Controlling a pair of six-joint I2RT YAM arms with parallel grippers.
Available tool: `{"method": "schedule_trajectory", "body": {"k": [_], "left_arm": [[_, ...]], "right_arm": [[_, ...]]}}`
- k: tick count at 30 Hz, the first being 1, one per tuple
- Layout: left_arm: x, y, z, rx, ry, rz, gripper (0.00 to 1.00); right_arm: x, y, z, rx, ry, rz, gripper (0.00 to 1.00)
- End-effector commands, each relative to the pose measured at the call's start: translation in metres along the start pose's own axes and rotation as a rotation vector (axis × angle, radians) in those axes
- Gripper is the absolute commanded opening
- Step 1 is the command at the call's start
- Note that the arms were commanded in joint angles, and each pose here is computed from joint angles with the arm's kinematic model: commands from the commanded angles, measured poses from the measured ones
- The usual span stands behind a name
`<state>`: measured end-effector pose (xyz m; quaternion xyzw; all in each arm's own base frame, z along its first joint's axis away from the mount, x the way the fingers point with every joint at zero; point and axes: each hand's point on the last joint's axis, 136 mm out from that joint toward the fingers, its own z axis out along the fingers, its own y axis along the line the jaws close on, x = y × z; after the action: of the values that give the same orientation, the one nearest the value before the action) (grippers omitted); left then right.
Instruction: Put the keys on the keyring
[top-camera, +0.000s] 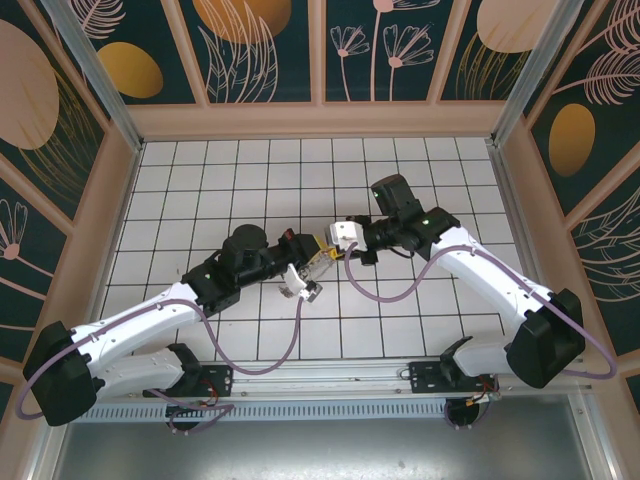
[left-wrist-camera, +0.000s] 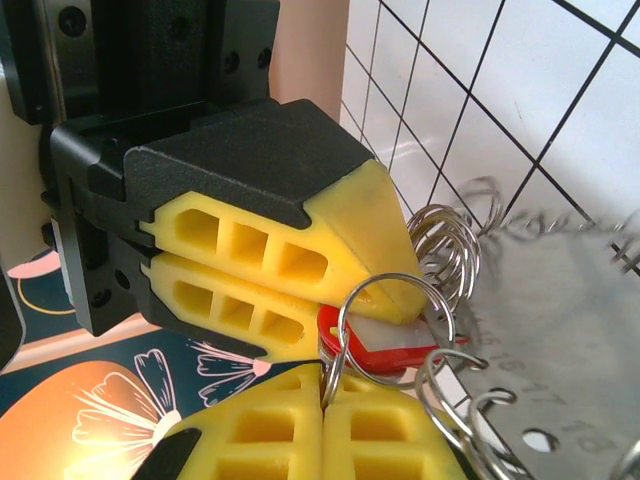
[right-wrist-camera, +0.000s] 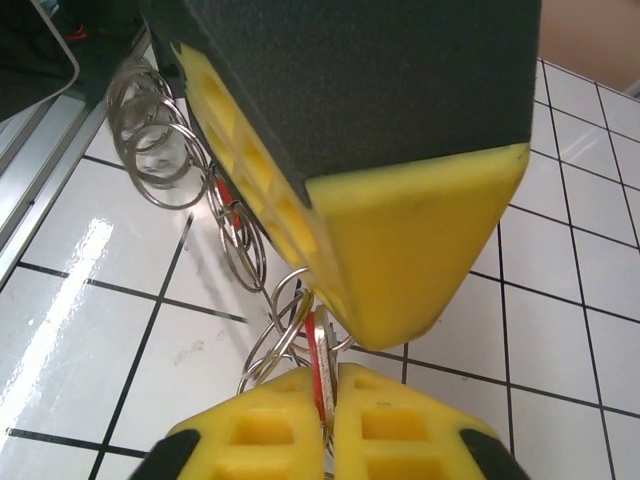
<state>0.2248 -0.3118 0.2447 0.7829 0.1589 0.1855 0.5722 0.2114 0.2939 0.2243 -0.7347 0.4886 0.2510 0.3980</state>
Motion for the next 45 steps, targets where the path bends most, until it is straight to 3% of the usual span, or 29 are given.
{"method": "schedule_trajectory", "body": {"k": [1,9,11,15,18,21,22,23,29,34,39,45], "left_arm": [[-0.009,0.014,-0.005,-0.06,-0.038,0.012,0.0],[-0.011,0.002,-0.011,-0.051,-0.032,-0.041,0.0],[-0.012,0.002,-0.013,-0.067,-0.035,-0.062,0.14],[-0.012,0.008,-0.018,-0.089,-0.035,-0.126,0.25],[-0.009,0.018,-0.023,-0.107,-0.027,-0.237,0.39],[-0.004,0.032,-0.031,-0.155,-0.012,-0.373,0.45],[-0.002,0.037,-0.034,-0.179,-0.005,-0.421,0.9],[0.0,0.039,-0.036,-0.193,0.001,-0.461,0.99],[0.012,0.051,-0.047,-0.276,0.028,-0.715,0.99],[0.039,0.065,-0.065,-0.424,0.105,-0.953,0.99],[0.076,0.065,-0.069,-0.427,0.213,-1.201,0.99],[0.124,0.045,-0.067,-0.433,0.322,-1.491,0.99]], "right_arm": [[-0.021,-0.012,-0.007,0.052,-0.037,-0.06,0.02],[-0.032,-0.024,-0.026,0.224,-0.057,-0.166,0.0],[-0.035,-0.027,-0.031,0.272,-0.061,-0.193,0.0],[-0.037,-0.035,-0.039,0.375,-0.031,-0.274,0.0],[-0.035,-0.043,-0.042,0.446,0.045,-0.346,0.0],[-0.035,-0.051,-0.047,0.513,0.143,-0.444,0.0],[-0.034,-0.053,-0.049,0.535,0.187,-0.492,0.0],[-0.033,-0.056,-0.05,0.559,0.234,-0.535,0.0],[-0.017,-0.075,-0.068,0.663,0.538,-0.809,0.0],[-0.034,-0.087,-0.089,0.778,0.611,-0.997,0.0],[-0.041,-0.092,-0.103,0.81,0.71,-1.154,0.0],[-0.053,-0.099,-0.126,0.818,0.77,-1.206,0.0]]}}
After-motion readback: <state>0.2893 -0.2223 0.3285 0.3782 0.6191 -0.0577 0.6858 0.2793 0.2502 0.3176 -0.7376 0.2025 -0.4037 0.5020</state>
